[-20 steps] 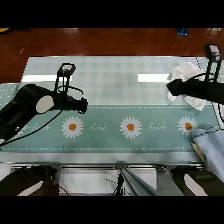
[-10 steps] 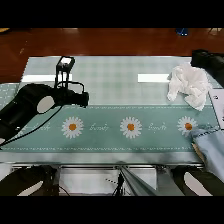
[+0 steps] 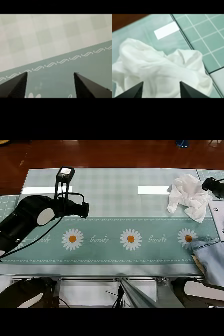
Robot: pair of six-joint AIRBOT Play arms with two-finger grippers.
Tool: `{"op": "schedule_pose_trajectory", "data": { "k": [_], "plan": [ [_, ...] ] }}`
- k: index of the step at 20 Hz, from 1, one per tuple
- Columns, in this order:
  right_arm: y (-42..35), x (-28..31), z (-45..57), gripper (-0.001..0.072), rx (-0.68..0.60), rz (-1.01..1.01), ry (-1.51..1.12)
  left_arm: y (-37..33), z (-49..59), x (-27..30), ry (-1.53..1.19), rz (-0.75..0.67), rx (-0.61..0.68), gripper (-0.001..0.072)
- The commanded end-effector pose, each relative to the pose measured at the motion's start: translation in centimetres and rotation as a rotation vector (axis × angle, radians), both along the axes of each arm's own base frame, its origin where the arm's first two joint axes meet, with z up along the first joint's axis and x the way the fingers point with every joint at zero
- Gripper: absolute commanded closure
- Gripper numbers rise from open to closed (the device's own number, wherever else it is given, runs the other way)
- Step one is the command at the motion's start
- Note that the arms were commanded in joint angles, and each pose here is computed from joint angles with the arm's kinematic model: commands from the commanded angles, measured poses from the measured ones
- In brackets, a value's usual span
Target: Fold the shirts.
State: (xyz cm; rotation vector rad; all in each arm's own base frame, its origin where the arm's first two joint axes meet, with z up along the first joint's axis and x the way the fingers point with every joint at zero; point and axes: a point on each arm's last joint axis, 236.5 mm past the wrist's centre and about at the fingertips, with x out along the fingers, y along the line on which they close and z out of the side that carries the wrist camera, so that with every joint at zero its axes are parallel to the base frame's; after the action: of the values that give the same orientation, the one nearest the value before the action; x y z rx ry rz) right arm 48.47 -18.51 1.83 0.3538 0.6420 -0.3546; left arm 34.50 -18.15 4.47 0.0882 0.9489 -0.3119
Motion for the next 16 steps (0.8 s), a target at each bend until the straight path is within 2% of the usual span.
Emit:
{"op": "schedule_pose_trajectory", "data": {
  "k": [1,5,7,9,10,13,16],
  "plan": [
    [-1.0,-0.5,-5.3,0.0166,0.032,0.000,0.110,0.0,0.1,0.1,-0.003,0.001,-0.002,-0.0005],
    [0.5,-0.9,-10.3,0.0167,0.041,0.066,0.219,0.0,0.1,0.1,-0.004,0.001,-0.002,-0.0005],
    [1.7,-0.8,-12.1,0.0200,0.054,0.089,0.251,0.0,0.1,0.1,-0.005,0.000,-0.003,-0.0004],
    [3.0,-0.6,-12.6,0.0598,0.063,0.111,0.264,0.1,0.1,0.2,-0.017,-0.036,0.024,-0.0005],
    [3.4,-0.6,-12.0,0.0676,0.086,0.113,0.263,0.1,0.2,0.2,-0.027,-0.071,0.048,-0.0005],
    [4.2,1.0,-5.7,0.0677,0.084,0.143,0.176,-0.1,2.2,0.7,-0.065,-0.096,0.054,-0.0005],
    [6.5,2.3,7.5,0.0677,0.029,0.257,-0.037,-0.7,7.5,1.9,-0.149,-0.088,0.010,-0.0005]
  ]
}}
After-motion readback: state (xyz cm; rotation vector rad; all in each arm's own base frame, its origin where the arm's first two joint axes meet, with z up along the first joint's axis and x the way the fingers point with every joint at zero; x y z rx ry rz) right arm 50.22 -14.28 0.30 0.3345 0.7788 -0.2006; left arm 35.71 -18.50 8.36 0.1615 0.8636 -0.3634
